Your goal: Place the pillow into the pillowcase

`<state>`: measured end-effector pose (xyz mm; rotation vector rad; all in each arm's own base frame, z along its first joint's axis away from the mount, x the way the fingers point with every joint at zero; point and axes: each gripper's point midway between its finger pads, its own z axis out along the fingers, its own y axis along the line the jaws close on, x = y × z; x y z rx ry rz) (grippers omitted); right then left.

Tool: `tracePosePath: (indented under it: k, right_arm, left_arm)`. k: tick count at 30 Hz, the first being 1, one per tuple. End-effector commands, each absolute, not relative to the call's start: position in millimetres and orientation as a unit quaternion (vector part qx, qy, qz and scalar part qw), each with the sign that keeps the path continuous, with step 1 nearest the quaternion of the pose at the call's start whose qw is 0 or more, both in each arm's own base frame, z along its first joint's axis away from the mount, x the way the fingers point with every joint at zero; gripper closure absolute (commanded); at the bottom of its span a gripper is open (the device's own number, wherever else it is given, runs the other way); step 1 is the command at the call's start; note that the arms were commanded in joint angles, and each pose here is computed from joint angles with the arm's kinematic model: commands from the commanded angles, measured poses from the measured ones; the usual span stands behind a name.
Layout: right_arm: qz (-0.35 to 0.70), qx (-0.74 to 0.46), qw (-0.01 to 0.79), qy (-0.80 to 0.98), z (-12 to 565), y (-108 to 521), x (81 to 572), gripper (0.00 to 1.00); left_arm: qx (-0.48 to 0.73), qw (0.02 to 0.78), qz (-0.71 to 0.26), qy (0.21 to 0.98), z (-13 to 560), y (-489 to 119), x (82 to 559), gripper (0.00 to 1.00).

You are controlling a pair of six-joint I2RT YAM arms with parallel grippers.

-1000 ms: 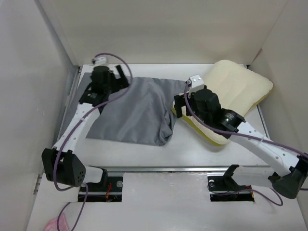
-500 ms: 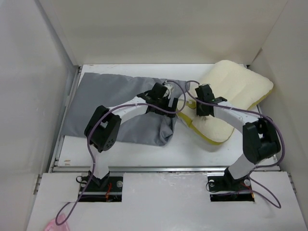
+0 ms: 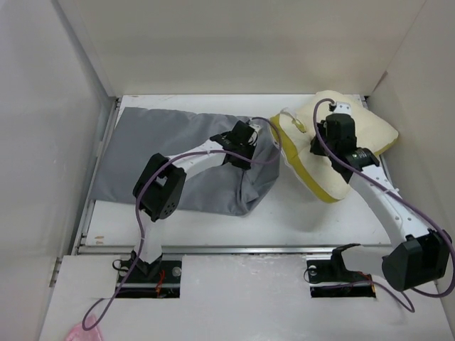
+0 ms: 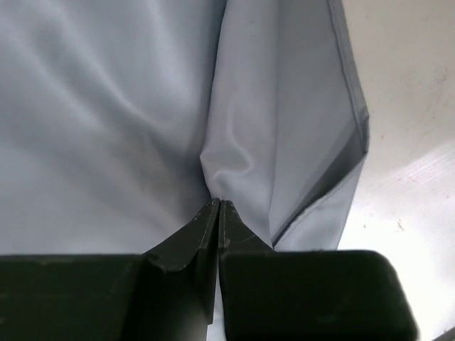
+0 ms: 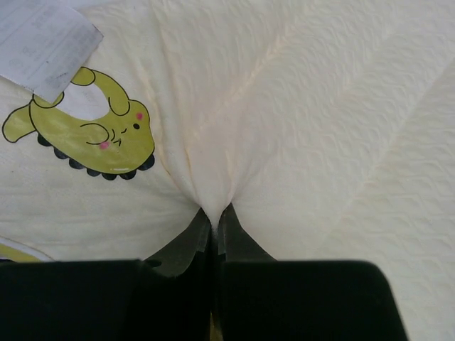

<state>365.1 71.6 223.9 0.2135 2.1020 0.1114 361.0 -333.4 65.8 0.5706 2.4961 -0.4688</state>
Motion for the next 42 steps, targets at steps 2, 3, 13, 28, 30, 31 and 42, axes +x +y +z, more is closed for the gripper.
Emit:
tracePosePath:
  k: [2, 3, 13, 28, 30, 31, 42]
  right_arm:
    - [0.061, 0.090, 0.529, 0.842, 259.0, 72.3, 366.4, 1.00]
    - [0.056, 0.085, 0.524, 0.845, 253.4, 71.5, 365.1, 1.00]
    - [0.029, 0.058, 0.459, 0.886, 206.5, 62.4, 327.3, 1.00]
    - [0.013, -0.074, 0.403, 0.912, 162.1, 155.5, 354.7, 1.00]
    - [0.003, -0.080, 0.405, 0.911, 163.4, 166.2, 372.5, 1.00]
    - [-0.004, -0.077, 0.405, 0.911, 162.1, 166.8, 378.1, 1.00]
    - [0.035, 0.114, 0.505, 0.855, 236.4, 159.6, 507.3, 1.00]
  left_arm:
    - [0.212, 0.307, -0.179, 0.910, 102.8, -337.5, 368.4, 1.00]
    - [0.194, 0.318, -0.182, 0.910, 114.5, -336.4, 370.1, 1.00]
    - [0.141, 0.410, -0.189, 0.881, 195.4, -311.5, 362.7, 1.00]
    - [0.165, 0.418, -0.218, 0.866, 224.0, -341.5, 323.8, 1.00]
    - [0.166, 0.418, -0.224, 0.865, 226.3, -343.0, 318.0, 1.00]
    - [0.161, 0.420, -0.228, 0.863, 231.1, -342.4, 317.0, 1.00]
    - [0.172, 0.385, -0.253, 0.871, 212.5, -346.6, 282.6, 1.00]
